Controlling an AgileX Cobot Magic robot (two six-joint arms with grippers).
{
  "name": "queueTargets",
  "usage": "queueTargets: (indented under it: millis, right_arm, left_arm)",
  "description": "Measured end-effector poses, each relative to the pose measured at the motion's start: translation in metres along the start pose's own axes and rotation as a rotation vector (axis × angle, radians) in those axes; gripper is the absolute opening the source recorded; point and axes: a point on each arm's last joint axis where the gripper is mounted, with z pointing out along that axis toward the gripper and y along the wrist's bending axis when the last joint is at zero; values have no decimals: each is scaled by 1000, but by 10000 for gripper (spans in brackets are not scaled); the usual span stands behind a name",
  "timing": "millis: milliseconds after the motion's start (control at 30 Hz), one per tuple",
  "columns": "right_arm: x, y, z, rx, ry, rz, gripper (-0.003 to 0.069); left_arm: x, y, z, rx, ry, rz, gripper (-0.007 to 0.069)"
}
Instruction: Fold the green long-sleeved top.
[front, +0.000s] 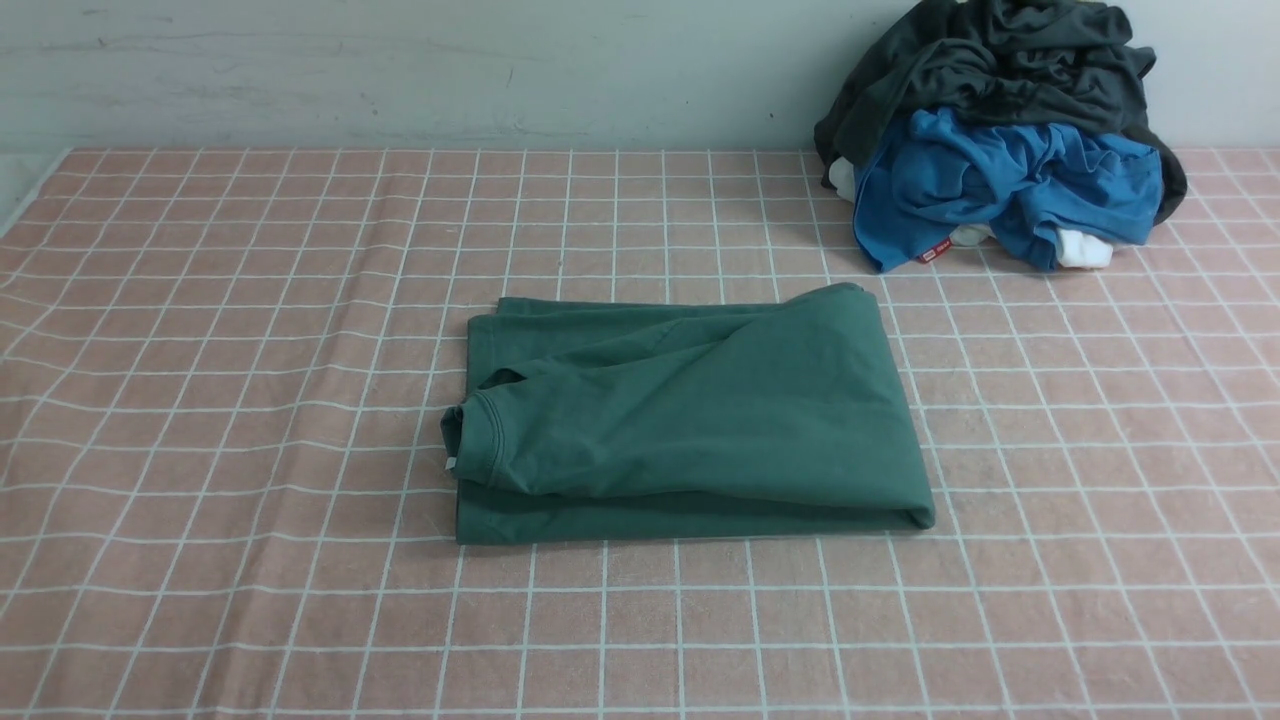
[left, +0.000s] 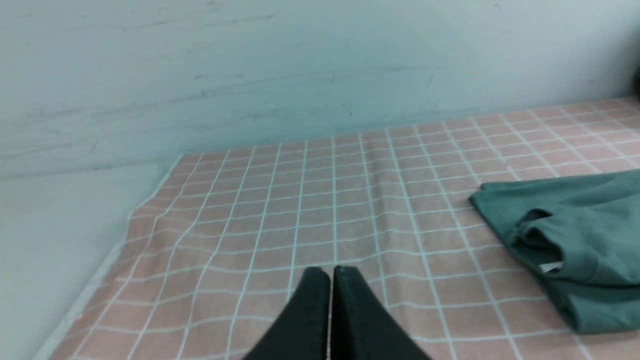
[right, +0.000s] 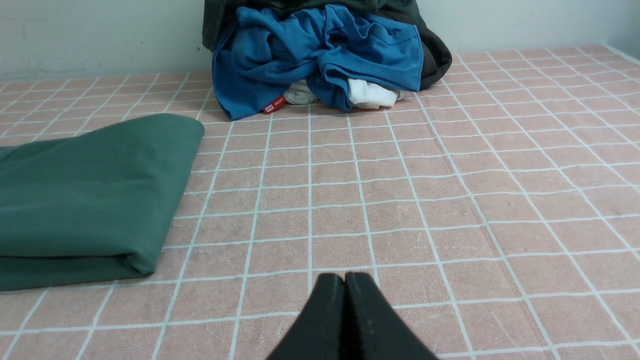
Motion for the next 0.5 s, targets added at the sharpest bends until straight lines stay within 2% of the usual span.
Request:
queueTargets:
  millis: [100,233,500]
  right_arm:
    - [0,0,0,0,0,0,-14]
    - [0,0,0,0,1,0,-14]
    - [0,0,0,0,2,0,-14]
  left_arm:
    - [29,-4,9,6,76,-24,-3]
    - [50,-7,13,16,134,-38,-3]
    - [51,-12,13,112,139,-31,-3]
